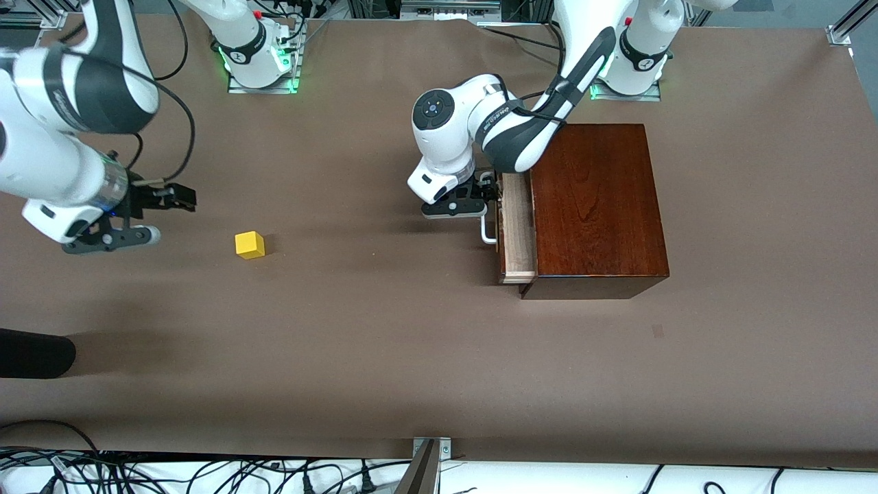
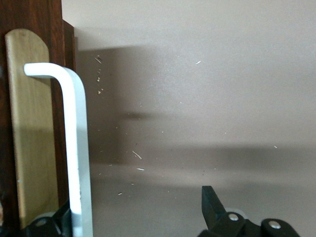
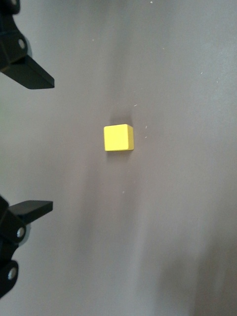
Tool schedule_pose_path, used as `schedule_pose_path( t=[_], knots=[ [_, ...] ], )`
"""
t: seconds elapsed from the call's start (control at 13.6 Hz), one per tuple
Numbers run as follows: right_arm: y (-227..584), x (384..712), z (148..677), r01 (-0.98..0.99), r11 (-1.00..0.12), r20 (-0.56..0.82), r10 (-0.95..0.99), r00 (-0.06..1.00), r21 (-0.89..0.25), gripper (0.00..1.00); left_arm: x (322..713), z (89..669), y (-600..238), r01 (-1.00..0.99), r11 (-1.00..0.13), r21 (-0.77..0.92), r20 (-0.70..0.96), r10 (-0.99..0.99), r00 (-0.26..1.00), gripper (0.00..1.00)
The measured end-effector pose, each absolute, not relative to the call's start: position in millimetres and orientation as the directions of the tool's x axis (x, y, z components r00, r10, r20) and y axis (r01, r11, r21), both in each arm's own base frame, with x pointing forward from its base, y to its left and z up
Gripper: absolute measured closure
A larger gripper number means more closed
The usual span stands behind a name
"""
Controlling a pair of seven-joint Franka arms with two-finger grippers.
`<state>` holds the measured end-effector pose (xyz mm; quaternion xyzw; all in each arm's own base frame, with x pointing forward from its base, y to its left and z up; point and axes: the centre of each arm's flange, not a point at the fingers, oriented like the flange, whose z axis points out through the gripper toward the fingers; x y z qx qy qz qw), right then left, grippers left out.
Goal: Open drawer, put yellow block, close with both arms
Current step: 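Pull the drawer open with the left gripper while the right gripper reaches the cube, then grasp the yellow cube with the right gripper while the left gripper withdraws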
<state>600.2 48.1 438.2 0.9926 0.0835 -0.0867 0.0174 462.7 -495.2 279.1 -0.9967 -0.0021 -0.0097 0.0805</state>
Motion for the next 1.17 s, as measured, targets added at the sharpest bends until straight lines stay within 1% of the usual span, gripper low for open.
schedule_pose_path(
  t=[0.22, 0.66, 1.03, 1.17],
  knots=[
    [47.8, 598.4, 383.9, 0.165, -0.986, -0.161, 0.16, 0.974, 0.019, 0.0, 456.5, 277.4, -502.4, -0.015, -0.985, -0.173, 0.037, -0.021, 0.999, 0.0],
    [64.8, 595.4, 301.9, 0.16, -0.987, -0.15, 0.16, 0.976, -0.014, 0.0, 453.8, 279.9, -515.6, -0.023, -0.987, -0.161, 0.05, -0.031, 0.998, 0.0],
    [69.7, 571.9, 223.1, 0.163, -0.987, -0.144, 0.163, 0.976, -0.009, 0.0, 459.3, 286.9, -523.2, -0.011, -0.988, -0.155, 0.055, -0.02, 0.998, 0.0],
    [70.3, 565.7, 215.2, 0.165, -0.986, -0.152, 0.165, 0.975, -0.01, 0.0, 460.2, 286.2, -525.4, -0.011, -0.986, -0.164, 0.048, -0.019, 0.999, 0.0]
  ],
)
